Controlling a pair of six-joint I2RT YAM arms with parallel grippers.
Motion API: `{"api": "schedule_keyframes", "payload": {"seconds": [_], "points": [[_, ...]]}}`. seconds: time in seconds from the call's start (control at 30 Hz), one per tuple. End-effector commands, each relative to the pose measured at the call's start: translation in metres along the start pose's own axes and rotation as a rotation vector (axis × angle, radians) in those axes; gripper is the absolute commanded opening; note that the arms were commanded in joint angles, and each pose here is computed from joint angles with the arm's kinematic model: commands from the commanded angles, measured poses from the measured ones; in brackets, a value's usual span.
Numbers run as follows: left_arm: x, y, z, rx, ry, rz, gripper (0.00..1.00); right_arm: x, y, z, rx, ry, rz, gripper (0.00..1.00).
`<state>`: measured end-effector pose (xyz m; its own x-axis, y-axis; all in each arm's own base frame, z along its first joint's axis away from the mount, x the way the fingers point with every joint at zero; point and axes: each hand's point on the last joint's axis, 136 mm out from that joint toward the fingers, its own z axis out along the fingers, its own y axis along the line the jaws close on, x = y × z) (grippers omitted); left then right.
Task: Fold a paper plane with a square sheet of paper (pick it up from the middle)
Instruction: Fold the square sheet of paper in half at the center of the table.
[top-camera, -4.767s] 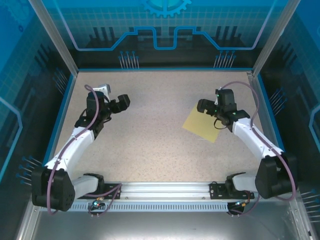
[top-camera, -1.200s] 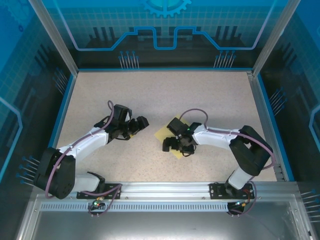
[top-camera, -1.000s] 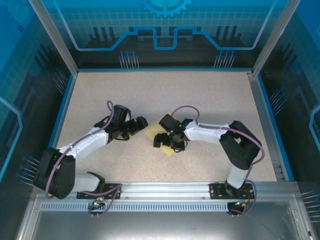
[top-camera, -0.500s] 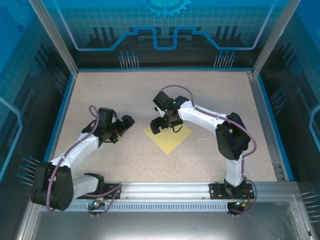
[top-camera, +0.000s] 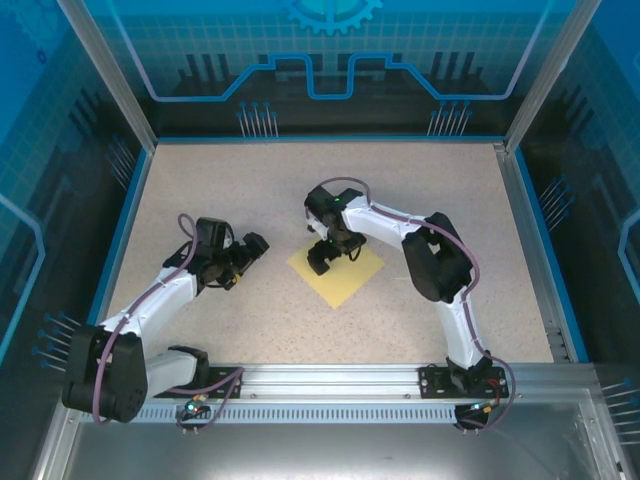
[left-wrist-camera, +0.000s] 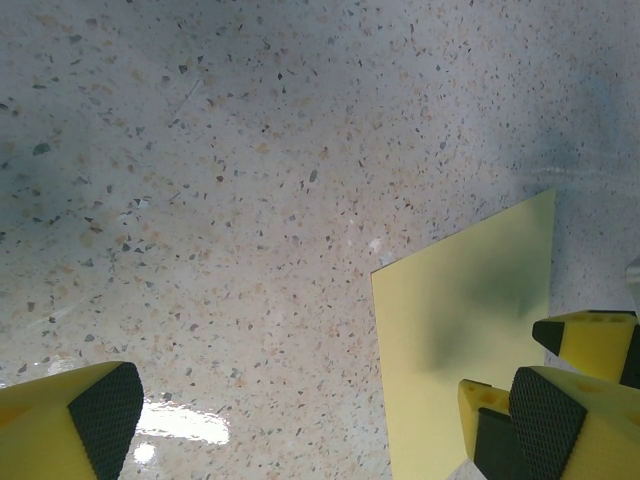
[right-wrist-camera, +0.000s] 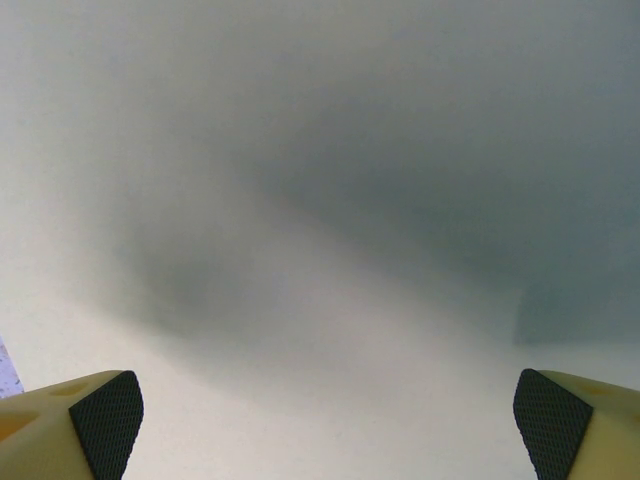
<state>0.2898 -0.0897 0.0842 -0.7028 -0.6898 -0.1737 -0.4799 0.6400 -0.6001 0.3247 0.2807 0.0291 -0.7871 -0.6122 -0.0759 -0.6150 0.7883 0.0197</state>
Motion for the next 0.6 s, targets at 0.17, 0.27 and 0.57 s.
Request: {"api": "schedule_keyframes", "payload": {"seconds": [0.17, 0.27, 0.57], "points": [[0.005, 0.011, 0.002, -0.039, 0.023, -0.034, 0.98, 0.018, -0.004, 0.030, 0.022, 0.129, -0.032, 0.99], [0.004, 0.010, 0.002, -0.041, 0.026, -0.029, 0.99, 0.024, -0.004, 0.039, 0.029, 0.157, -0.034, 0.99], [0.004, 0.010, 0.001, -0.045, 0.027, -0.018, 0.98, 0.036, -0.002, 0.052, 0.009, 0.199, -0.013, 0.92]]}}
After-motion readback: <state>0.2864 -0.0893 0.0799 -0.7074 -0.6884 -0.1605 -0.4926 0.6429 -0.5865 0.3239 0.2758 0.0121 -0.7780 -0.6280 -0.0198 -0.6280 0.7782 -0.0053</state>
